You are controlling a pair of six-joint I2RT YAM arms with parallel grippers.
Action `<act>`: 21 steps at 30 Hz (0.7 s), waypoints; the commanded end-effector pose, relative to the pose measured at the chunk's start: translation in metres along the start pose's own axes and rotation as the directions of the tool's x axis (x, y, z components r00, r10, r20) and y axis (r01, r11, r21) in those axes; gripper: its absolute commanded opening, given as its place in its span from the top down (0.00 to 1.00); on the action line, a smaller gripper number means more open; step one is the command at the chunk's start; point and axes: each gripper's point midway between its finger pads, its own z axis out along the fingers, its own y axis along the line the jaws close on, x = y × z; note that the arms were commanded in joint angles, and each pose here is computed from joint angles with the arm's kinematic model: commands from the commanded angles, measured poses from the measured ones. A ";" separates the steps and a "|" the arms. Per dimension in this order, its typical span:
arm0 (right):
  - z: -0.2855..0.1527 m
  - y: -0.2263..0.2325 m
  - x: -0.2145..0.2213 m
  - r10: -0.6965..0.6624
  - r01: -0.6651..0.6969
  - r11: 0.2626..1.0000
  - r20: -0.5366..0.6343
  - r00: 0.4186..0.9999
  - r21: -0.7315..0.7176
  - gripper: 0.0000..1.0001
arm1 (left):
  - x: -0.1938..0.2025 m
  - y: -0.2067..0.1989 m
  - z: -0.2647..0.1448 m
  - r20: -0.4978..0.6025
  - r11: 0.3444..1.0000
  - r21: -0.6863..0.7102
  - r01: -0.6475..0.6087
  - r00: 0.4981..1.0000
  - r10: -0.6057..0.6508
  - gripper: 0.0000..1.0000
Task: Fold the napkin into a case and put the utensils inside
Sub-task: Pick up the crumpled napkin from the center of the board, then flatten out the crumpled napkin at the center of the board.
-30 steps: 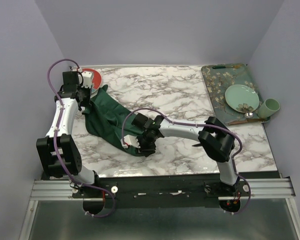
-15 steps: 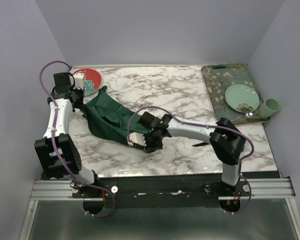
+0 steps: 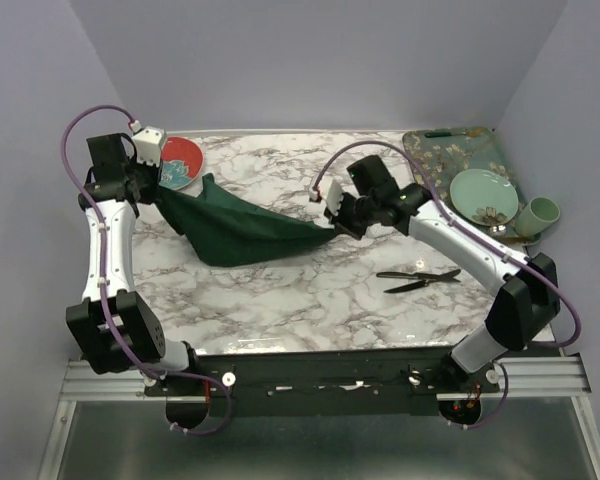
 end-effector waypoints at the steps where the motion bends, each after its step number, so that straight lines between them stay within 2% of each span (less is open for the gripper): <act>1: -0.063 -0.053 -0.053 0.029 -0.062 0.977 0.162 0.986 0.204 0.99 | -0.071 -0.003 -0.044 0.202 0.996 0.016 -0.093 0.976 0.088 1.00; 5: -0.121 -0.089 -0.087 -0.002 -0.094 0.927 0.253 0.967 0.364 0.99 | -0.107 -0.011 -0.075 0.295 0.985 0.004 -0.174 0.941 0.165 1.00; 10: -0.198 -0.102 -0.132 -0.115 -0.082 0.864 0.353 0.928 0.498 0.99 | -0.134 -0.036 -0.131 0.421 0.959 -0.040 -0.282 0.865 0.272 1.00; 14: -0.236 -0.091 -0.136 -0.155 -0.054 0.849 0.346 0.925 0.526 0.99 | -0.133 -0.046 -0.168 0.478 0.958 -0.083 -0.275 0.832 0.281 1.00; 15: -0.246 -0.087 -0.138 -0.172 -0.047 0.845 0.355 0.919 0.532 0.99 | -0.133 -0.050 -0.189 0.511 0.954 -0.114 -0.277 0.807 0.295 1.00; 17: -0.276 -0.075 -0.142 -0.223 -0.033 0.828 0.381 0.897 0.560 0.99 | -0.129 -0.058 -0.205 0.545 0.948 -0.129 -0.289 0.778 0.312 1.00; 18: -0.287 -0.072 -0.144 -0.240 -0.031 0.819 0.390 0.889 0.573 0.99 | -0.128 -0.065 -0.228 0.582 0.943 -0.159 -0.293 0.743 0.329 1.00; 21: -0.326 -0.051 -0.148 -0.302 -0.010 0.803 0.421 0.855 0.596 0.99 | -0.124 -0.079 -0.265 0.644 0.933 -0.196 -0.303 0.678 0.355 1.00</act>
